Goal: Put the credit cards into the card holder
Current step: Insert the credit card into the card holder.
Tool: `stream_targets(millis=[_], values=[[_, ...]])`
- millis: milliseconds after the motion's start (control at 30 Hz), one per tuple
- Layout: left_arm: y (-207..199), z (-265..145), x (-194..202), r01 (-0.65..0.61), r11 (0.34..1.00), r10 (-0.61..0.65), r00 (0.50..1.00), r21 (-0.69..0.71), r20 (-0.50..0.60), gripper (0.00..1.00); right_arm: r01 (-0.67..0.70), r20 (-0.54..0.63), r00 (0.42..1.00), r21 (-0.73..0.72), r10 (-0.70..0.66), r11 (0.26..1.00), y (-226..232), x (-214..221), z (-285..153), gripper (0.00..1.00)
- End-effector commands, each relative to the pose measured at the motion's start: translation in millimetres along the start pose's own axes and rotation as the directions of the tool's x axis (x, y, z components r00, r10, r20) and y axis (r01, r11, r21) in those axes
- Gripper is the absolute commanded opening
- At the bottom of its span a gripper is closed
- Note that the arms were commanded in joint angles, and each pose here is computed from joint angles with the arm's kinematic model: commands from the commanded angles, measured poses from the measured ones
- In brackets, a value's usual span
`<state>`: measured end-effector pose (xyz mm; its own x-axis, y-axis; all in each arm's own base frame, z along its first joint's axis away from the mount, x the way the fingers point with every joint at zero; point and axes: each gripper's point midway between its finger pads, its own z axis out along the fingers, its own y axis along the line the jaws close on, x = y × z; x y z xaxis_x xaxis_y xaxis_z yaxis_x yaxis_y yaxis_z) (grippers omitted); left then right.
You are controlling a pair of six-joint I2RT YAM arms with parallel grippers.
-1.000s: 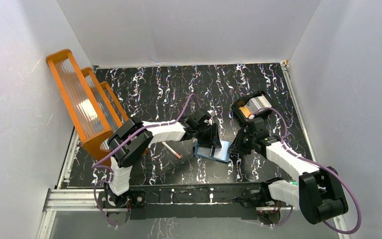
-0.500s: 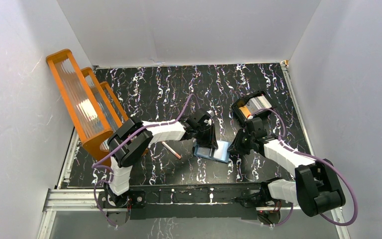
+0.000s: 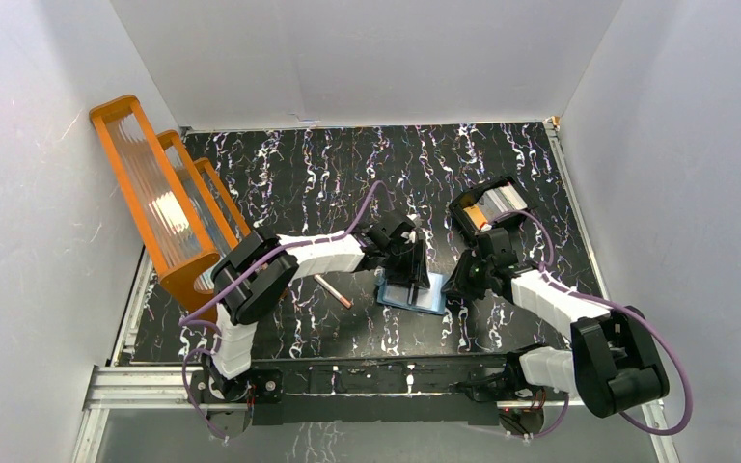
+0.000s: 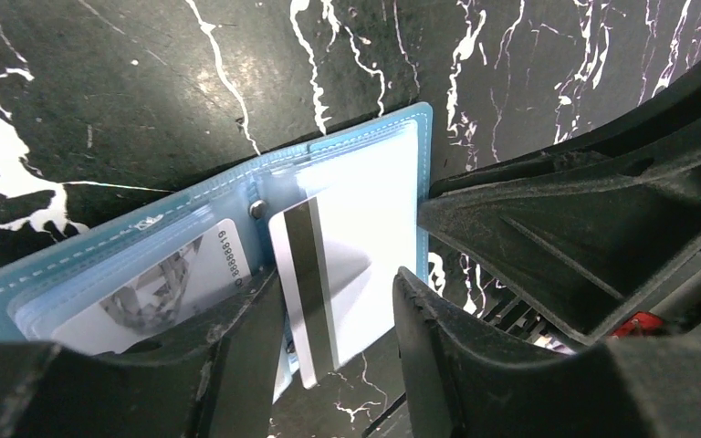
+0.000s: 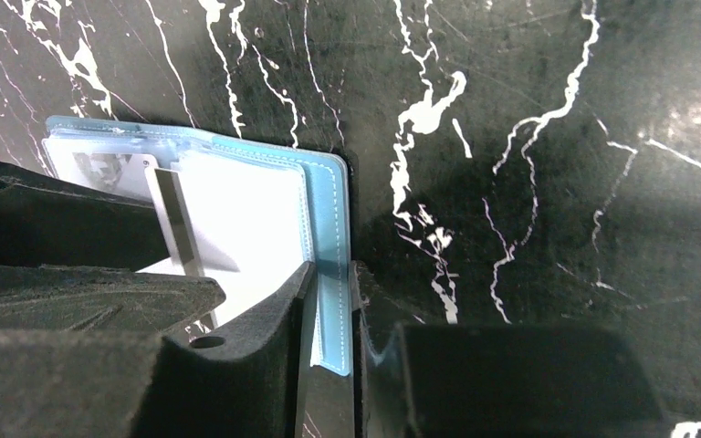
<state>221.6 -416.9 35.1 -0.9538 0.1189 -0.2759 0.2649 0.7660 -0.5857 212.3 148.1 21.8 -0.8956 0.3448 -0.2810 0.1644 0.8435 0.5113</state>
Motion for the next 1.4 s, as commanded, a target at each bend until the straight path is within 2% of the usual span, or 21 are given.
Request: stream_targets(millis=[0, 167, 500, 700, 867, 1100, 1367], values=[[-14, -12, -7, -0.047, 0.999, 0.048, 0.999, -0.02, 0.027, 0.46, 0.037, 0.066, 0.997, 0.01, -0.037, 0.999, 12, -19, -19, 0.28], [-14, -20, -11, -0.055, 0.998, 0.057, 0.997, -0.043, 0.049, 0.47, 0.029, 0.089, 0.996, 0.015, -0.03, 0.999, 11, -19, -27, 0.28], [-9, -15, -2, -0.051, 0.998, 0.052, 0.999, -0.041, 0.015, 0.47, 0.026, 0.054, 0.998, 0.065, -0.029, 0.998, -3, -13, -15, 0.26], [-19, -9, -1, -0.057, 0.998, 0.057, 0.998, -0.002, 0.0, 0.39, 0.013, 0.037, 0.999, -0.001, -0.013, 1.0, 8, -12, -5, 0.25], [-29, -6, 1, -0.064, 0.998, 0.064, 0.998, 0.029, -0.004, 0.42, 0.001, 0.02, 1.0, -0.046, -0.001, 0.999, 15, -12, 4, 0.24], [-41, 7, 10, 0.0, 0.993, 0.005, 0.999, 0.114, -0.045, 0.43, -0.017, 0.019, 1.0, -0.092, 0.019, 0.996, 23, -12, 7, 0.23], [-38, 6, -6, -0.063, 0.996, 0.063, 0.998, 0.064, 0.012, 0.43, -0.015, 0.017, 1.0, -0.099, 0.017, 0.995, 21, -8, 6, 0.23]])
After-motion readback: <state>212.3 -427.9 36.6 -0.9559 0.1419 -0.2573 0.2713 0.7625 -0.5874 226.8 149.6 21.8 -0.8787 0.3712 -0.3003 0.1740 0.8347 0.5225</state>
